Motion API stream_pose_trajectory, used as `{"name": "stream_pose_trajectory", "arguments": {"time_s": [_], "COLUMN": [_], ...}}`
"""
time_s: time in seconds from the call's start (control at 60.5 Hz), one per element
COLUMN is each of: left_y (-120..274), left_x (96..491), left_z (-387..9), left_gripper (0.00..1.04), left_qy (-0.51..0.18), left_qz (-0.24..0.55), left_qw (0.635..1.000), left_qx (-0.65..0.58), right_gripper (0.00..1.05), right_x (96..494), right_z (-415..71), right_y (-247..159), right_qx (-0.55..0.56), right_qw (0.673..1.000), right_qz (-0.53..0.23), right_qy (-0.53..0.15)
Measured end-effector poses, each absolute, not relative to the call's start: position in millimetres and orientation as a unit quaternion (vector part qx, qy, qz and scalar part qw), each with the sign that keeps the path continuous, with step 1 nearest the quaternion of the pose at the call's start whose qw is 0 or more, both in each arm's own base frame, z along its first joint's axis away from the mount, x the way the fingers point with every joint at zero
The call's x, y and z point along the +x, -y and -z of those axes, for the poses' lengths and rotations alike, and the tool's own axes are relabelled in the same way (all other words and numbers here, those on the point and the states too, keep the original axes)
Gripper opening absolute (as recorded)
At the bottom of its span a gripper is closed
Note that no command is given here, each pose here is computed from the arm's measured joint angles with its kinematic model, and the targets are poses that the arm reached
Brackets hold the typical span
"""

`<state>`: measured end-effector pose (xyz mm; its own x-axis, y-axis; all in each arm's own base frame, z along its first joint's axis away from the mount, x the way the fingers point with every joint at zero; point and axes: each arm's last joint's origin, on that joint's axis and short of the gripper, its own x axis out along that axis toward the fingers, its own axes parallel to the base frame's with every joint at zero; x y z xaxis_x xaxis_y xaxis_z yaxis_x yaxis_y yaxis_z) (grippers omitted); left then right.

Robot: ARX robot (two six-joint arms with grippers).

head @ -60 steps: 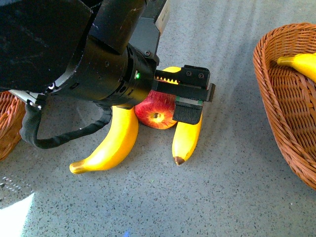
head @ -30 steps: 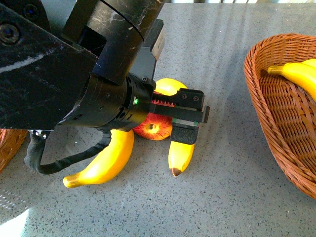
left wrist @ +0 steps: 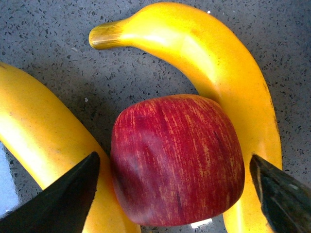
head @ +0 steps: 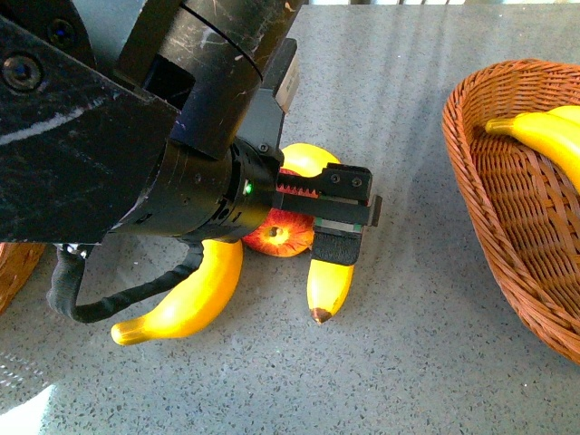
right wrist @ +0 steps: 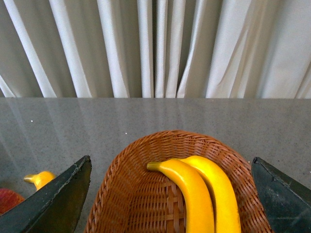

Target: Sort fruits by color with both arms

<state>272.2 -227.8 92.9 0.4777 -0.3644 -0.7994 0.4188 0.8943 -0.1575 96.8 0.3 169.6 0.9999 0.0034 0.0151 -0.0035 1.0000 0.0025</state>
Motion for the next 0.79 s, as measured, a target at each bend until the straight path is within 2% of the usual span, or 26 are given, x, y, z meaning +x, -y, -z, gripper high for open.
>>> {"name": "stream_pose_trajectory", "arguments": {"time_s": [0.083, 0.165, 0.446, 0.794], "left_y": [227.7, 227.6, 226.7, 205.6], "left_x": [272.3, 272.4, 273.0, 285.2], "left_z": [-92.7, -92.7, -97.6, -140.4], "left_gripper": [0.69, 0.64, 0.63, 0.63], "left_qy": [-0.457, -0.456, -0.452, -0.405], "left_qz": [0.227, 0.225, 0.229, 0.218], "left_qw": [0.859, 0.860, 0.862, 0.887], "left_qx": [0.030, 0.031, 0.026, -0.034], "right_gripper": [0.96, 0.96, 0.96, 0.96], "right_x": [96.8, 96.8, 96.8, 96.8], "right_z": [-169.6, -169.6, -169.6, -169.6], "right_y": [-0.3, -0.3, -0.3, -0.3], "right_qx": [0.001, 0.001, 0.001, 0.001], "right_qw": [1.000, 1.000, 1.000, 1.000], "right_qz": [-0.002, -0.002, -0.002, -0.002], "right_qy": [0.008, 0.008, 0.008, 0.008]}}
